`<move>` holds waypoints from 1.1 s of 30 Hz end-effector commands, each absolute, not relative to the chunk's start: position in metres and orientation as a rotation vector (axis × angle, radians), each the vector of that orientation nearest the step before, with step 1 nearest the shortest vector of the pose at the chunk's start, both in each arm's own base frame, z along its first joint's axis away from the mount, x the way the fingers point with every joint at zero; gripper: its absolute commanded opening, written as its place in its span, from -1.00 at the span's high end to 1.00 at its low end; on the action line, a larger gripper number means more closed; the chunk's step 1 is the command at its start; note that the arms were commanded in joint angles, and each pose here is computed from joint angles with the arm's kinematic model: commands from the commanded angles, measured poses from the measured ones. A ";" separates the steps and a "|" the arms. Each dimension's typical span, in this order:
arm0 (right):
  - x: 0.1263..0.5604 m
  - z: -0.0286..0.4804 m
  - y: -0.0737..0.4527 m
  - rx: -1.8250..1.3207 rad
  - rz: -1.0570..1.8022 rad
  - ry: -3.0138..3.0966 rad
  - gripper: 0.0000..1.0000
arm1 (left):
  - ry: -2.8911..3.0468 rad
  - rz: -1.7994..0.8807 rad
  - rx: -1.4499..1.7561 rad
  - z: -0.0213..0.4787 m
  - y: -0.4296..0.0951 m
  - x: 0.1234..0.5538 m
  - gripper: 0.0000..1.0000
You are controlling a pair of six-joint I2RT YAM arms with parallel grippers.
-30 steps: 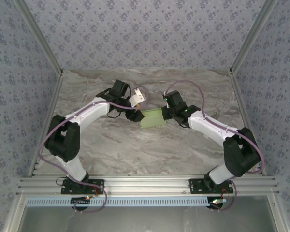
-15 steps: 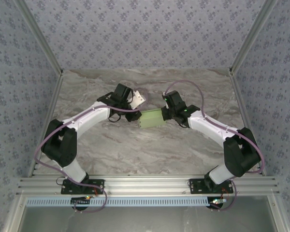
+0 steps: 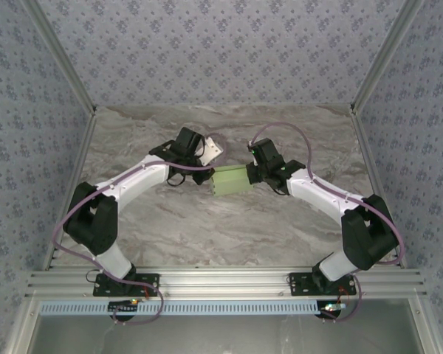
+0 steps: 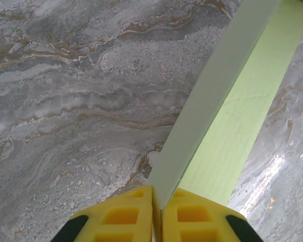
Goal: Fold the paper box
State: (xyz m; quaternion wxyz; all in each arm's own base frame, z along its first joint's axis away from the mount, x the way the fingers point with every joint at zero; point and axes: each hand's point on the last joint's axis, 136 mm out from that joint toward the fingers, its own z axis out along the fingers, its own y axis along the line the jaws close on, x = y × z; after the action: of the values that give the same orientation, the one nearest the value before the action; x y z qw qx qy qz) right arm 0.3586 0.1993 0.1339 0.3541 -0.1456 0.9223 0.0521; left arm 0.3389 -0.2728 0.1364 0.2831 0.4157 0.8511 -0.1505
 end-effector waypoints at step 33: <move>0.335 0.112 0.203 -0.357 0.134 2.456 0.84 | 2.406 -0.460 0.103 0.144 -0.274 0.360 1.00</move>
State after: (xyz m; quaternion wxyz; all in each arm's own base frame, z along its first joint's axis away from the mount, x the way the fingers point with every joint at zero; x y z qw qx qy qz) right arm 0.3566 0.2058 0.1327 0.3648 -0.1223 0.9213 0.0568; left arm 0.3606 -0.2724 0.1353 0.3248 0.0764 0.9291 -0.1596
